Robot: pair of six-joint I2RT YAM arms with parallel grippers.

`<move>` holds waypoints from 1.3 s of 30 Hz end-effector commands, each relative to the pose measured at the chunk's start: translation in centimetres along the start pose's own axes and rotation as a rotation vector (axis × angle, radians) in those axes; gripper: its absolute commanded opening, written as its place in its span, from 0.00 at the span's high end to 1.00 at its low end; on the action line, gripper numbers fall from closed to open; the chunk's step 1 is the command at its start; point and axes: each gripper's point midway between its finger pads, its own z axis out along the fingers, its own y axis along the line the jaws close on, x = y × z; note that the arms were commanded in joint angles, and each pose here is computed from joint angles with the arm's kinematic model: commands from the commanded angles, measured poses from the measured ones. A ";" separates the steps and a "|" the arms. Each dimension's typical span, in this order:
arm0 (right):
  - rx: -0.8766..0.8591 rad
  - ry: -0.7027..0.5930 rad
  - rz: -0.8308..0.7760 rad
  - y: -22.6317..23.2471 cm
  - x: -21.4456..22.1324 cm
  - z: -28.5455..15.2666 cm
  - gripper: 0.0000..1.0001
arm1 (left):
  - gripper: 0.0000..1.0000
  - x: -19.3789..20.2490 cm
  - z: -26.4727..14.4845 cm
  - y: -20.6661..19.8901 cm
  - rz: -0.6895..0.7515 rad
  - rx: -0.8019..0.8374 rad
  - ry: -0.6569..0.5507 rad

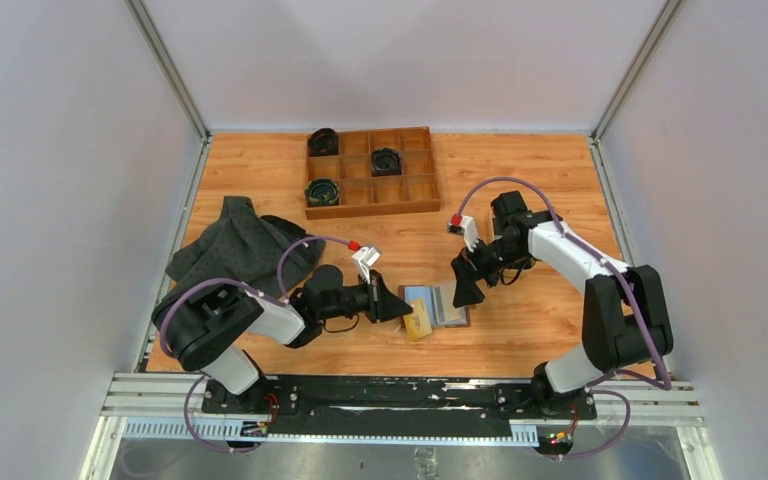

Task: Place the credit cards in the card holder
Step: Insert the credit card into the card holder.

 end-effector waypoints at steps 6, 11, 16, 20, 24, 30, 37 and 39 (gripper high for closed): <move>0.127 0.048 0.081 -3.3 0.5 0.1 0.08 | 1.00 -5.8 1.7 0.4 -0.038 0.057 -0.178; 0.116 0.069 0.116 -3.8 0.8 0.8 0.24 | 1.00 -6.2 2.1 1.4 -0.098 0.084 -0.197; 0.109 0.091 0.130 -3.9 1.1 1.3 0.35 | 1.00 -5.7 2.1 2.2 -0.129 0.074 -0.201; 0.110 0.114 0.143 -4.1 1.4 1.8 0.47 | 1.00 -5.3 2.2 3.1 -0.148 0.037 -0.189; 0.124 0.140 0.151 -4.4 1.6 2.1 0.57 | 1.00 -5.0 2.3 3.8 -0.171 0.003 -0.185; 0.143 0.165 0.154 -4.7 2.0 2.3 0.61 | 1.00 -4.8 2.6 4.8 -0.198 -0.040 -0.182; 0.160 0.191 0.151 -5.0 2.3 2.5 0.62 | 1.00 -4.5 2.7 5.3 -0.221 -0.056 -0.180; 0.160 0.192 0.149 -5.0 2.3 2.5 0.63 | 1.00 -4.4 2.7 5.4 -0.224 -0.060 -0.179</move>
